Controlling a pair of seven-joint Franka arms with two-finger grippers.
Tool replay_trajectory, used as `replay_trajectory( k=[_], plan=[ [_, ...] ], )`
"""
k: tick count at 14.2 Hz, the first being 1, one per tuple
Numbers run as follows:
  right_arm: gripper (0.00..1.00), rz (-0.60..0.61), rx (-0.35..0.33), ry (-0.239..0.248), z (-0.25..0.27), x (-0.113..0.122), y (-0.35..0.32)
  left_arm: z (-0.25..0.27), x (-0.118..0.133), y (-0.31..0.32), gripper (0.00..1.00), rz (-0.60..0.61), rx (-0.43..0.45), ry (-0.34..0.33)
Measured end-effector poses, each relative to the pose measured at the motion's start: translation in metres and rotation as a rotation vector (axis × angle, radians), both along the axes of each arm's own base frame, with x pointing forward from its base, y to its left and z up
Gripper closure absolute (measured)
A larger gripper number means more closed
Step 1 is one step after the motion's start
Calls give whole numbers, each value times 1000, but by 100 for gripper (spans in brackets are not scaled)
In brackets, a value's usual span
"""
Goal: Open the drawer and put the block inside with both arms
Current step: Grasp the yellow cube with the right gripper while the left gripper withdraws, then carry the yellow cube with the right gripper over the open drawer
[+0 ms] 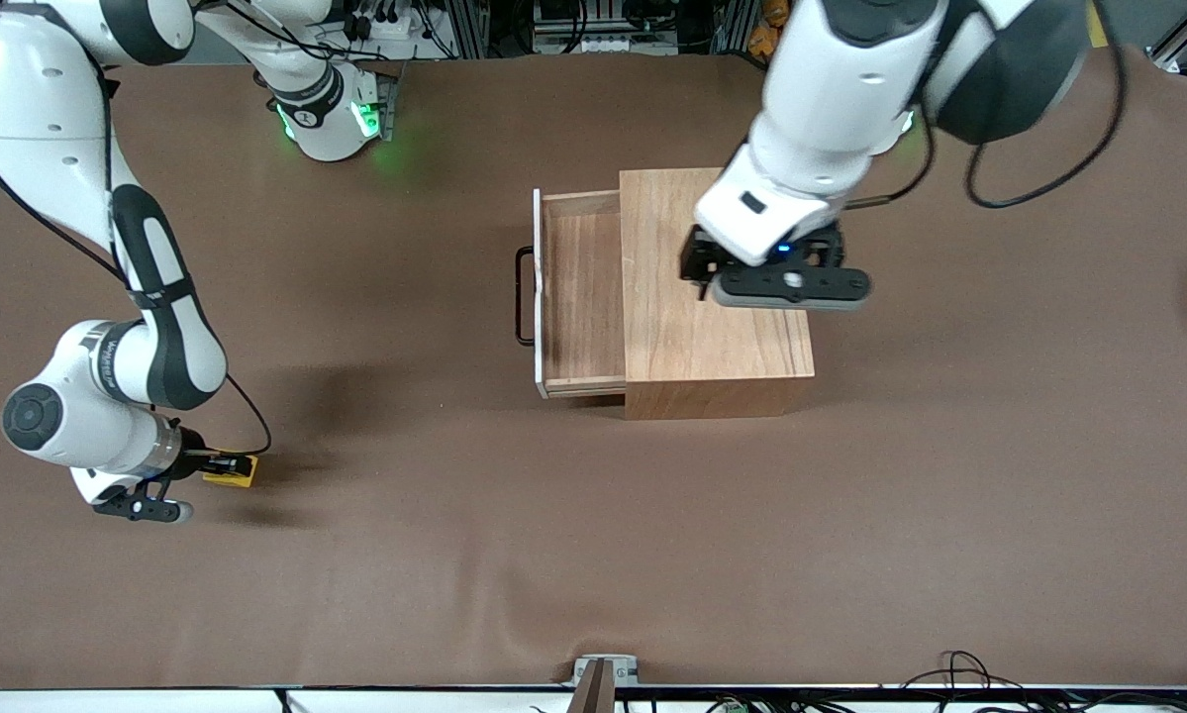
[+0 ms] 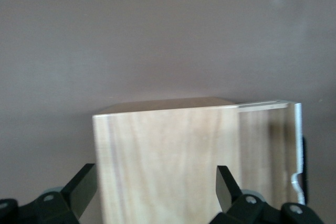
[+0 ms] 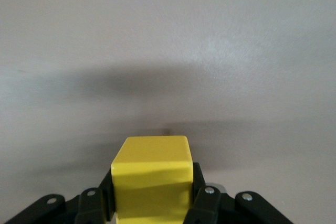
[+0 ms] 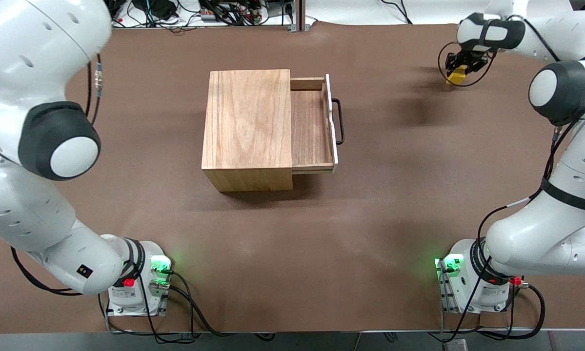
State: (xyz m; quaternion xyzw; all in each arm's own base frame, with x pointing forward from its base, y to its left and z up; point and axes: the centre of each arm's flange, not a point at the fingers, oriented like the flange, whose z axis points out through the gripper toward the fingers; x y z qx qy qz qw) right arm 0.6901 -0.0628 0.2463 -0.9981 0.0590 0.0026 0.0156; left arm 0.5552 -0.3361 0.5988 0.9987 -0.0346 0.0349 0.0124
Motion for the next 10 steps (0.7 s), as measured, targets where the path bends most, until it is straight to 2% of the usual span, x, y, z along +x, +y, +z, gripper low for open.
replay_trajectory(
  k=[3,7,10],
  plan=[
    [44,51,6,2,77,1,33,18,8,51,0,-21,20,25],
    [44,139,15,77,192,-15,104,51,1,104,0,-39,29,42],
    [44,134,10,104,239,-34,167,70,1,155,0,-67,35,50]
  ],
)
